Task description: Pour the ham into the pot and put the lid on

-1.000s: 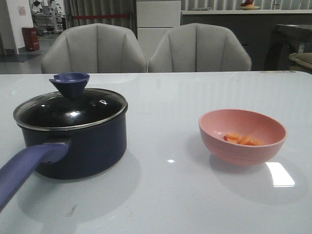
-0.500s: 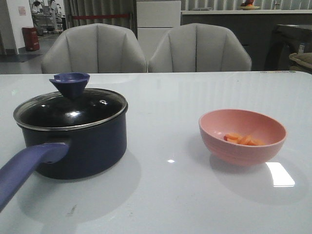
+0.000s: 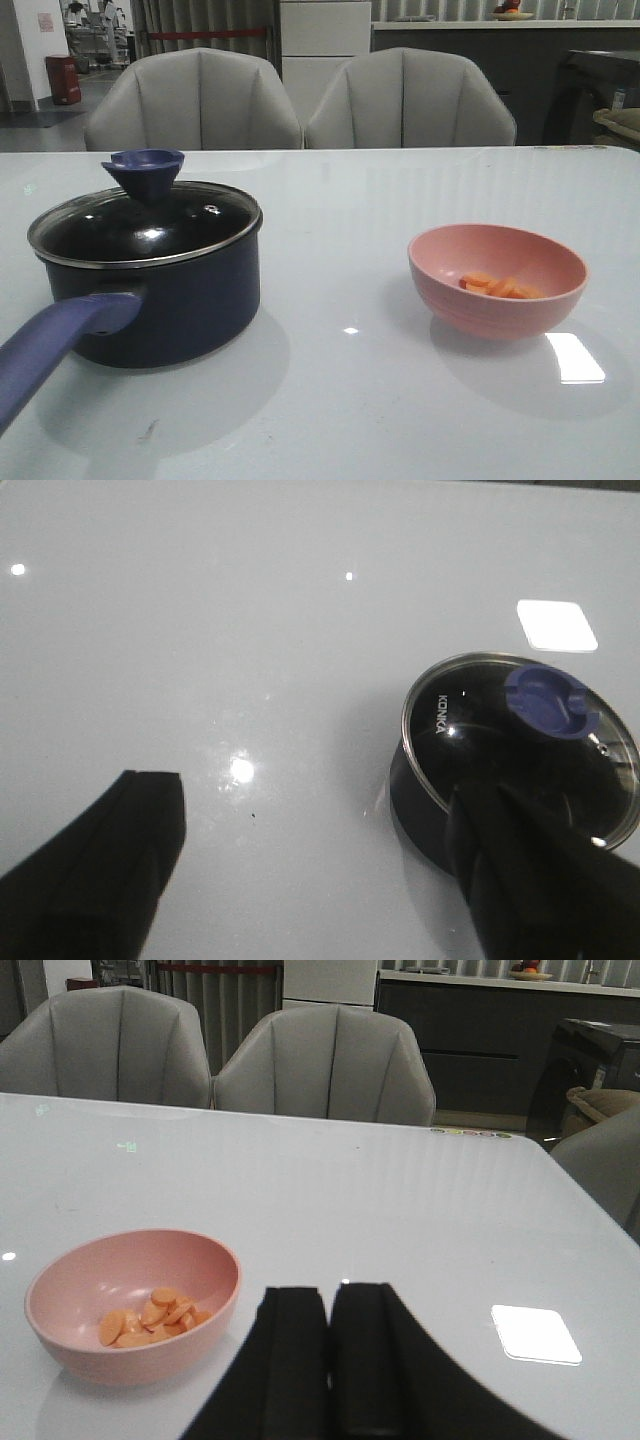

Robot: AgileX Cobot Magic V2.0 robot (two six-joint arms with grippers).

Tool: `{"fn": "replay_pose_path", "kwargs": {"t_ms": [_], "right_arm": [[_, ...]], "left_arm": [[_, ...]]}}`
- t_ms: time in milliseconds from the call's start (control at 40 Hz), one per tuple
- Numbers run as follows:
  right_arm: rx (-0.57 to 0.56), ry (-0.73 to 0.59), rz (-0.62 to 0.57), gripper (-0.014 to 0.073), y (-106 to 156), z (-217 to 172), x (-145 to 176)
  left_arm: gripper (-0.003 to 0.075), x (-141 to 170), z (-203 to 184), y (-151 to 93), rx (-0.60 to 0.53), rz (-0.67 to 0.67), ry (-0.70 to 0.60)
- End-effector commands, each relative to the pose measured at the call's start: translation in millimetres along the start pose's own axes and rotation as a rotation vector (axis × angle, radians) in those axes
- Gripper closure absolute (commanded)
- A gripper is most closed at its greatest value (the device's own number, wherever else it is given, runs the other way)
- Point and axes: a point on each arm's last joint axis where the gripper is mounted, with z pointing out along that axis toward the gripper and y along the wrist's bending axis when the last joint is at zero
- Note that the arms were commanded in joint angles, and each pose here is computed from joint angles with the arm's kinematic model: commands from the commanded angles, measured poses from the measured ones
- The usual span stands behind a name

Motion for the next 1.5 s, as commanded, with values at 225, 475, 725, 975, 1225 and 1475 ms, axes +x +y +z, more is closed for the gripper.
{"fn": "replay_pose_path", "kwargs": {"t_ms": [225, 475, 725, 975, 1225, 1475], "right_arm": [[0.005, -0.086, -0.009, 0.0457, -0.2, -1.3, -4.6], [0.005, -0.086, -0.009, 0.0457, -0.2, -1.3, -4.6], [0.005, -0.086, -0.009, 0.0457, -0.2, -1.3, -4.6], [0.005, -0.086, -0.009, 0.0457, -0.2, -1.3, -4.6], [0.005, -0.086, -0.009, 0.0457, -0.2, -1.3, -4.6], [0.005, -0.086, -0.009, 0.0457, -0.2, -1.3, -4.6]], "left_arm": [[0.0132, -69.7, 45.5, -43.0, 0.154, 0.042, 0.125], [0.0133, -85.9, 108.0, -94.6, 0.232, 0.136, 0.346], [0.0133, -89.8, 161.9, -123.1, 0.220, 0.106, 0.473], [0.0133, -91.1, 198.1, -136.1, 0.188, 0.096, 0.584], [0.0133, -85.0, 218.2, -149.0, 0.177, 0.110, 0.640], [0.0133, -73.7, 228.5, -148.2, 0.140, 0.093, 0.714]]}}
